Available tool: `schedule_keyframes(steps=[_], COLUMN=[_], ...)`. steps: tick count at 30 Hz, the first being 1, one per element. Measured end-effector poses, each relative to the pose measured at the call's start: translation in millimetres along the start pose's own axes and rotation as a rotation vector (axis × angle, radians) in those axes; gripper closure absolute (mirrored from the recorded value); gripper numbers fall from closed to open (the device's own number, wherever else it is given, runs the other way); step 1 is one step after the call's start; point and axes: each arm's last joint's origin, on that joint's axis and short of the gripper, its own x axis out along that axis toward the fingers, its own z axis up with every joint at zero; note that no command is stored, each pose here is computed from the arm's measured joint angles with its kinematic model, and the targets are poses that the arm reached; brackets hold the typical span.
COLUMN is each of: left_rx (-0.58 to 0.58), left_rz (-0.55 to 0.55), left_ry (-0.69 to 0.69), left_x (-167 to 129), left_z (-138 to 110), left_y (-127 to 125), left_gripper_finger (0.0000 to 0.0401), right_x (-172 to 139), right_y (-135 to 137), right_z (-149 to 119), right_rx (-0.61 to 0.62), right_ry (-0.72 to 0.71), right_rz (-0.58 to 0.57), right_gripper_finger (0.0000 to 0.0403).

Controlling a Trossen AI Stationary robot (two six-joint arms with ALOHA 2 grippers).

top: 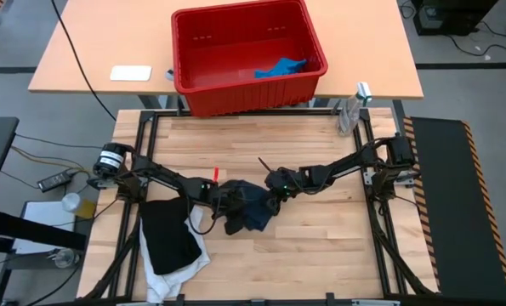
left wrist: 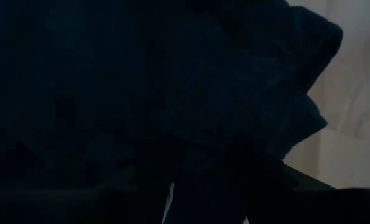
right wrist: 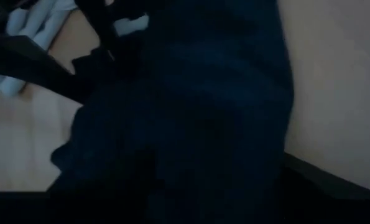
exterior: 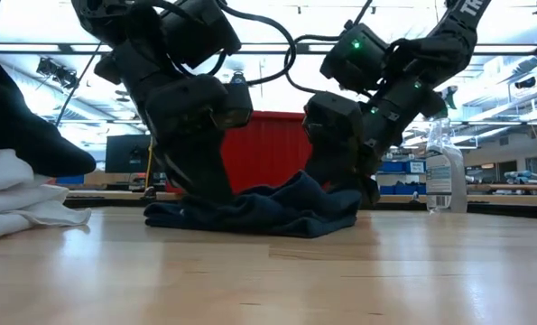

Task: Fold Laundry from Bin
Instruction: Fold the dark blue shorts

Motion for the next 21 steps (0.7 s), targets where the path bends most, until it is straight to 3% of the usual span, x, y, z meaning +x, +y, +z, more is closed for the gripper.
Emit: schedule_keyframes(steps=[6, 10, 16, 21], left_rx=[0.002, -0.020, -0.022, -0.028], left_rz=[0.032, -0.009, -0.103, -0.070], left_ry=[-0.016, -0.001, -0.005, 0.039], left_x=[0.3, -7.3, -48.4, -90.0], left_z=[0.4, 1.7, 9.9, 5.8], left_y=[1.0, -0.3, -5.7, 0.2], left_gripper_finger=[0.0229, 0.0229, 0.0229, 0.0229], right_x=[7.9, 8.2, -2.5, -17.4], right_y=[-4.1, -2.4, 3.8, 23.1], right_z=[-4.1, -3.2, 4.4, 13.9], right_rx=[0.016, 0.013, -0.011, -0.134], right_ry=[0.018, 0.032, 0.026, -0.005], right_rz=[-0.010, 0.042, 0.116, 0.267], right_gripper_finger=[0.0262, 0.0367, 0.0373, 0.0380])
